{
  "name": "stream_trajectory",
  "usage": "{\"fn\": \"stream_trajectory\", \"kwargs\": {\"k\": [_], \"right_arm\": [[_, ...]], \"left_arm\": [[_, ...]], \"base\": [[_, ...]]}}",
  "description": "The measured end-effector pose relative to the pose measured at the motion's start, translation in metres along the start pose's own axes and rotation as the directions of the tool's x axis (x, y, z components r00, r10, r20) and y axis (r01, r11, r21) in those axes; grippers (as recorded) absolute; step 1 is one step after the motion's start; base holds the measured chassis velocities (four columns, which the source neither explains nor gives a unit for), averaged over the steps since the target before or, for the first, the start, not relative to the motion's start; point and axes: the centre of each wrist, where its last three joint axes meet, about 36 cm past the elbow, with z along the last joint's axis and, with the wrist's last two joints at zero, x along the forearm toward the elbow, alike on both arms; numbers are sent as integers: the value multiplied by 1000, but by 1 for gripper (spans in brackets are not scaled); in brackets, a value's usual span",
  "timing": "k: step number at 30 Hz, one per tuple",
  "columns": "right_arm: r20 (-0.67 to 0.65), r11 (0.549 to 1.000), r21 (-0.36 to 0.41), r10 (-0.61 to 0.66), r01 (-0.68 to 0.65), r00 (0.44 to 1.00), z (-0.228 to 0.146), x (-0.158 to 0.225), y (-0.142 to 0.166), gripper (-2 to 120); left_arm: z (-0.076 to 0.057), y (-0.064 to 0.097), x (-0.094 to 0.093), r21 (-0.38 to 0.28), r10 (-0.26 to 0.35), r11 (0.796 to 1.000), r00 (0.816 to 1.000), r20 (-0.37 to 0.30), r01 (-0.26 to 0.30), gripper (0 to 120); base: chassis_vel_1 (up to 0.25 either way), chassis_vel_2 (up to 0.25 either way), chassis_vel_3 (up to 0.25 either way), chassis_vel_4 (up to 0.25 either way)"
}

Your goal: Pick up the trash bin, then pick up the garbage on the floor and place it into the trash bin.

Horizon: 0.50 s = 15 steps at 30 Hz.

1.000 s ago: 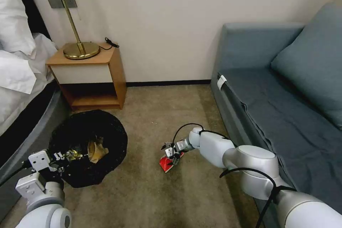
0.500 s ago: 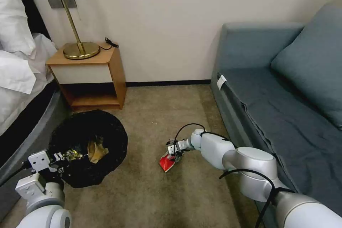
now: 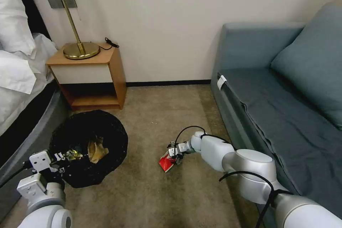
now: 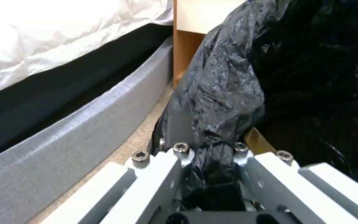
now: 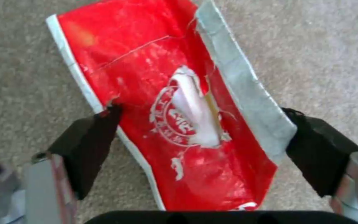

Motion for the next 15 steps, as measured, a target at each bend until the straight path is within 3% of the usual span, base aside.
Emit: {"fn": "stream_trajectory", "kwargs": {"k": [6, 15], "right_arm": [[-4, 1000, -1, -5, 5, 1000, 0, 0, 0, 69], [-4, 1000, -1, -5, 5, 1000, -2, -2, 1, 59]], "left_arm": [[0, 0, 0, -1, 1, 1000, 1000, 0, -1, 3], [1, 0, 2, -2, 0, 1000, 1000, 9, 0, 3]], "base": [[0, 0, 0, 0], [0, 0, 0, 0]]}}
